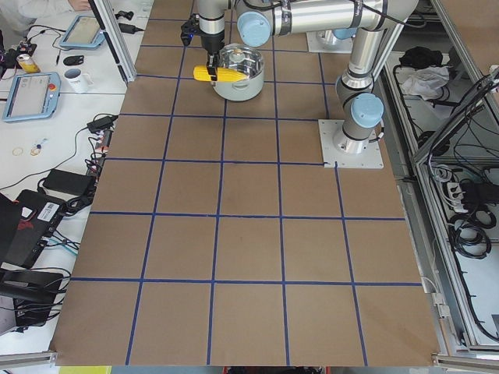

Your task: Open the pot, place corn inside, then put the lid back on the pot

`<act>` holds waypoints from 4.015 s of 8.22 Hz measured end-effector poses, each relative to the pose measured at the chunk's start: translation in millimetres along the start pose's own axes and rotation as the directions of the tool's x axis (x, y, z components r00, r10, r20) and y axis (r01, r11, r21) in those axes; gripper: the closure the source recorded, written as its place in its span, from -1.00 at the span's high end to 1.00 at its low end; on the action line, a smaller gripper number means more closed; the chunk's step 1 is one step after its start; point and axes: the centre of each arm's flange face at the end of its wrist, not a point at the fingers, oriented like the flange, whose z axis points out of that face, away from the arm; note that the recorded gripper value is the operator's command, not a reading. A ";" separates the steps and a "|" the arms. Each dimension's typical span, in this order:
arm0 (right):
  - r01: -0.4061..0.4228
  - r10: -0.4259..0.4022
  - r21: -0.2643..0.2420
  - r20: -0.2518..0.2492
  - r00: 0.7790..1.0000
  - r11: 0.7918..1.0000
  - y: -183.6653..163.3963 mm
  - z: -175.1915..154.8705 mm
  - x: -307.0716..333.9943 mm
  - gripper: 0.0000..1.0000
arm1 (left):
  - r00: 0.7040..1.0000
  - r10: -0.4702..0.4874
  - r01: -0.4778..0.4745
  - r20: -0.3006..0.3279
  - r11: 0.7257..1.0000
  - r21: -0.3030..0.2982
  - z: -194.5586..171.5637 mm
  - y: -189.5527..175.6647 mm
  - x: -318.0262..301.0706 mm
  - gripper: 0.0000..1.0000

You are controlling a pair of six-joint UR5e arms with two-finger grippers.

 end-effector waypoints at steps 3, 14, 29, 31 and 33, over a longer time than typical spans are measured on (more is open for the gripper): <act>-0.002 0.002 -0.003 0.000 1.000 1.000 0.1 0.6 -0.1 1.00 | 1.000 0.004 -0.004 0.000 1.000 0.003 -1.3 0.6 0.4 -1.00; 0.005 -0.003 -0.011 0.150 0.989 1.000 1.0 4.1 -18.4 1.00 | 1.000 0.024 -0.024 -0.001 1.000 0.001 -0.4 0.8 1.1 -1.00; -0.037 0.037 -0.004 0.221 0.975 0.999 -18.1 74.8 -231.6 1.00 | 0.998 0.055 -0.055 -0.002 0.998 -0.001 1.0 0.7 1.1 -1.00; -0.027 0.029 -0.013 0.224 0.974 1.000 -12.7 77.1 -248.7 1.00 | 0.998 0.056 -0.056 -0.003 0.998 -0.003 1.6 0.9 1.2 -1.00; -0.002 0.013 -0.049 0.220 0.975 0.999 -12.6 100.0 -270.4 1.00 | 0.998 0.056 -0.056 -0.003 0.998 -0.005 2.2 0.8 1.2 -1.00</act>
